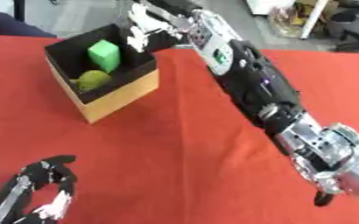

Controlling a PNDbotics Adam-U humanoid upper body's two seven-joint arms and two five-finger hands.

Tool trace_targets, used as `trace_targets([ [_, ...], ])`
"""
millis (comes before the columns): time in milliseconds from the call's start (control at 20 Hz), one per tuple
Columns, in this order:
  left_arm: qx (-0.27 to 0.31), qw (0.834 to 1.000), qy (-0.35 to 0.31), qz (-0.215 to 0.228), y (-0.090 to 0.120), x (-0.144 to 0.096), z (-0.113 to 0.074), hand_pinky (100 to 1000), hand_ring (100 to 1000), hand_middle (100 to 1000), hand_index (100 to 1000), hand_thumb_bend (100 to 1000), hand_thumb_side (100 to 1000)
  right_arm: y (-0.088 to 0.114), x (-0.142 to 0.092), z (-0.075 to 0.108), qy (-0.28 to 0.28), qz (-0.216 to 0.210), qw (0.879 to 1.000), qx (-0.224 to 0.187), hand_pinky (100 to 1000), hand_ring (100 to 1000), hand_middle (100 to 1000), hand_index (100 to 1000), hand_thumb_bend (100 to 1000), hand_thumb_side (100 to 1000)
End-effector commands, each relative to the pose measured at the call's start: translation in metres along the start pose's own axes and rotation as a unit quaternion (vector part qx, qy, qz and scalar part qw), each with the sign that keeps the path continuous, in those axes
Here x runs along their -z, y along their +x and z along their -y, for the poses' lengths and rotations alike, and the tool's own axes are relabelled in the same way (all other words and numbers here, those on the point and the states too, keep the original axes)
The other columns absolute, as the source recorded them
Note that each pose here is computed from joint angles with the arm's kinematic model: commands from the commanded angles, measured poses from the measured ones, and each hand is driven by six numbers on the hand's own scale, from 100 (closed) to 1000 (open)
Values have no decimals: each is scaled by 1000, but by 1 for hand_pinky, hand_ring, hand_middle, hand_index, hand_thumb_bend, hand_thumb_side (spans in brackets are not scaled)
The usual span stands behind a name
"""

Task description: Pick up objects on the table and place them in the box.

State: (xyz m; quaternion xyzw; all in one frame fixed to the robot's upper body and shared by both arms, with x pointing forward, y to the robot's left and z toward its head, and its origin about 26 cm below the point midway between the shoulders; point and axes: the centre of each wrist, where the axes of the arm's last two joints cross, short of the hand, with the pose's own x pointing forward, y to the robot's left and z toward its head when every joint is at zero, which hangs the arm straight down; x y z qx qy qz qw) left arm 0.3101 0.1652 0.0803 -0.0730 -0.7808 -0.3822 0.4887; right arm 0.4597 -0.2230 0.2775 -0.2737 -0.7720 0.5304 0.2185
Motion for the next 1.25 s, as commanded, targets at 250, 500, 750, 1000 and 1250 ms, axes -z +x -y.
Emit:
trace_targets([
  [250, 9, 999, 31, -15, -4, -9, -10, 618, 614, 530, 819, 100, 479, 23, -37, 48, -42, 78, 994, 58, 782, 816, 917, 973, 100, 309],
  [500, 12, 998, 51, -30, -9, -17, -15, 617, 614, 530, 820, 100, 495, 40, -89, 53, -59, 104, 985, 123, 710, 724, 852, 953, 100, 341],
  [750, 15, 997, 73, -29, -8, -19, -20, 617, 616, 532, 822, 100, 550, 50, -130, 42, -86, 87, 979, 163, 600, 594, 711, 772, 100, 413],
  [1000, 19, 995, 95, -18, -1, -17, -27, 620, 645, 561, 829, 100, 580, 55, -160, 16, -104, 42, 974, 197, 452, 420, 501, 608, 100, 416],
  [1250, 24, 995, 101, -4, 8, -11, -29, 632, 687, 602, 835, 100, 651, 57, -177, -7, -103, 4, 969, 226, 335, 282, 354, 493, 100, 421],
])
